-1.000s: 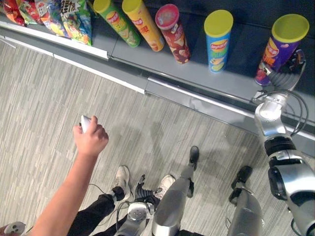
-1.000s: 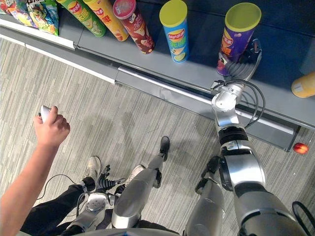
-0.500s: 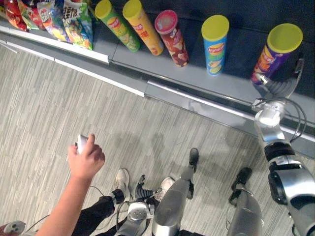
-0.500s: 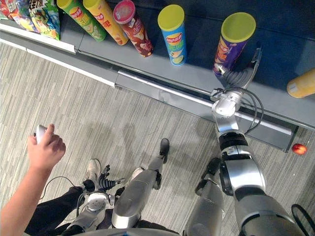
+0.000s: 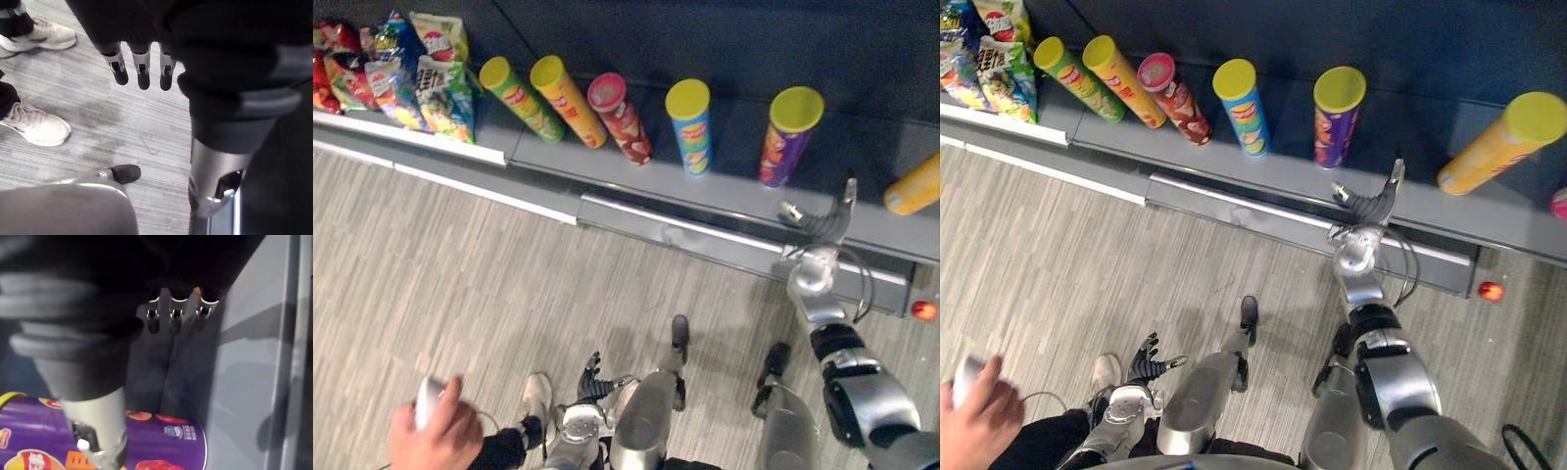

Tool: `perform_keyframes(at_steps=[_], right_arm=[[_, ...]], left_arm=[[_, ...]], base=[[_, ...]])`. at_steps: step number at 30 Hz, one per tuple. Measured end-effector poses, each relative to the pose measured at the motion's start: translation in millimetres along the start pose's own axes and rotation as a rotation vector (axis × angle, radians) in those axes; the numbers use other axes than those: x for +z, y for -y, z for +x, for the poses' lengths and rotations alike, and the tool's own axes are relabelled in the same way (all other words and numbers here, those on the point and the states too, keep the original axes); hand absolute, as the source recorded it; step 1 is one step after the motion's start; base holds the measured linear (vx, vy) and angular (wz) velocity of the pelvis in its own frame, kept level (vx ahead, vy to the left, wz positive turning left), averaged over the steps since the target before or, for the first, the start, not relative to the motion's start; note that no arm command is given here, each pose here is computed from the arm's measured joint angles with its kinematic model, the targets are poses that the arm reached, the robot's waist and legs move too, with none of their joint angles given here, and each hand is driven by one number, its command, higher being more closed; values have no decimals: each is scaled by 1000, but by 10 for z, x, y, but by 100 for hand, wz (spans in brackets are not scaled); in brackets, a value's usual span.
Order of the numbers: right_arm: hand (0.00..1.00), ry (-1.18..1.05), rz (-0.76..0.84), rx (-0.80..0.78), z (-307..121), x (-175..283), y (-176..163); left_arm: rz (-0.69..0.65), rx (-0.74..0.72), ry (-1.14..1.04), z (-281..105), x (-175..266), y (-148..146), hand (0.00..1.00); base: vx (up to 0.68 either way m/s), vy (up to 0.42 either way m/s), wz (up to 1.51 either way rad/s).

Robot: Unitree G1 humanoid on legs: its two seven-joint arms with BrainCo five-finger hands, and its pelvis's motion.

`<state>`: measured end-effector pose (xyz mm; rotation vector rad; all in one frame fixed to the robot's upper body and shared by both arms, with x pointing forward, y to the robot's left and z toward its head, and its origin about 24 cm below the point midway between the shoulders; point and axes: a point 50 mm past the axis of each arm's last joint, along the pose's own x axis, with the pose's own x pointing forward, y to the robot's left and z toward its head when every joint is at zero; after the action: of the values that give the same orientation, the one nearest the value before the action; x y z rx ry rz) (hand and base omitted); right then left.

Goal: Put the gum and the chips on the shelf.

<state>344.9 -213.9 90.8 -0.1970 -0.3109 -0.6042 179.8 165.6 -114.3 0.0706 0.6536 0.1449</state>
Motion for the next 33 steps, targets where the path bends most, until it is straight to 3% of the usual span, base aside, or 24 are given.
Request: perform_keyframes(at_steps=[6, 9, 22, 26, 33], right_arm=[[0, -122, 44, 98, -535, -270, -72], [0, -220, 33, 221, -1010, -479, -57], [0, -708, -140, 598, -2298, -1206, 467], [0, -941, -228, 529, -2624, -1469, 837], [0, -1147, -217, 270, -2746, -1647, 1162]], left_arm=[[-56, -39, -75, -14, -103, -68, 0], [-77, -31, -177, -74, -291, -130, 0], [-224, -34, -520, -298, -850, -329, 0], [-293, 5, -577, -357, -952, -372, 0], [-359, 32, -634, -412, -1040, -386, 0]], base=[[76, -35, -20], [130, -34, -19], [74, -4, -19], [47, 3, -4], [35, 8, 5]])
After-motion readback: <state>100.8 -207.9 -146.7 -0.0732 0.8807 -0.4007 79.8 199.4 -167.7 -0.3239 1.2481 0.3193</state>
